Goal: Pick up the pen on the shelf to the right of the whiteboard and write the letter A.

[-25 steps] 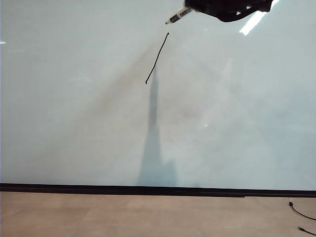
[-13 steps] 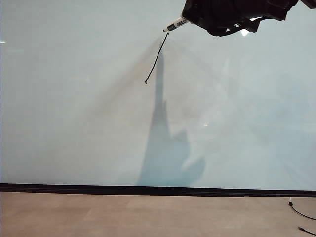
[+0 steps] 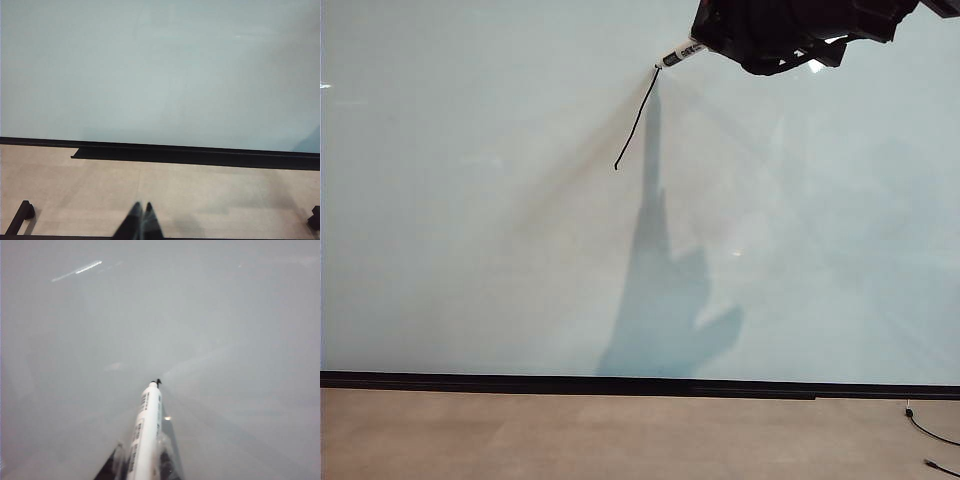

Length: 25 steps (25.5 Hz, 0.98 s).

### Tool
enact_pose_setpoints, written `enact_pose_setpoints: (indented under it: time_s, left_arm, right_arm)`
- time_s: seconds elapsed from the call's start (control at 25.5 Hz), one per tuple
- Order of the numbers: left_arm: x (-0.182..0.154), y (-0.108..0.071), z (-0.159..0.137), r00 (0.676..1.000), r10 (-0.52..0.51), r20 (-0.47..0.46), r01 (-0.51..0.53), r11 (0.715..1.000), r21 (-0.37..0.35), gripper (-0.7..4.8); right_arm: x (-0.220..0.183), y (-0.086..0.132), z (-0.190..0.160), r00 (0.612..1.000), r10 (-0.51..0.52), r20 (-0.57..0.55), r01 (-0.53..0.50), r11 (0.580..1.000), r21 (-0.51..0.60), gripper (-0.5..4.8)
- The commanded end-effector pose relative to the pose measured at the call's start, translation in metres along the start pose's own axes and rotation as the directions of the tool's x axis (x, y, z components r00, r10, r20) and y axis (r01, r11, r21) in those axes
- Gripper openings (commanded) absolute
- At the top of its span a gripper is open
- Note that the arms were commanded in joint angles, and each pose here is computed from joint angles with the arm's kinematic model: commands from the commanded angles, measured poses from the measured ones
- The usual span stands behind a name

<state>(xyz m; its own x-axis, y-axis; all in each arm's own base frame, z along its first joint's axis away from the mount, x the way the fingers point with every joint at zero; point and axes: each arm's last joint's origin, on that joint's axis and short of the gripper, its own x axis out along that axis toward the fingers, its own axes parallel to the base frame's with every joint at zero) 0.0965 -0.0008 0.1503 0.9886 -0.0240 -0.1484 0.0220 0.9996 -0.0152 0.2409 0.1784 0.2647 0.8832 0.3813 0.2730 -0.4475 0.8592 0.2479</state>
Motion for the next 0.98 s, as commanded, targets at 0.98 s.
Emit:
enact_pose_setpoints:
  time_s: [0.98]
  left_arm:
    - [0.000,0.000,0.002,1.000,-0.001,0.011,0.000,1.000,0.004,-0.05]
  right_arm:
    - [-0.013,-0.017,-0.024,0.973,-0.191,-0.128,0.184,0.981,-0.069,-0.05]
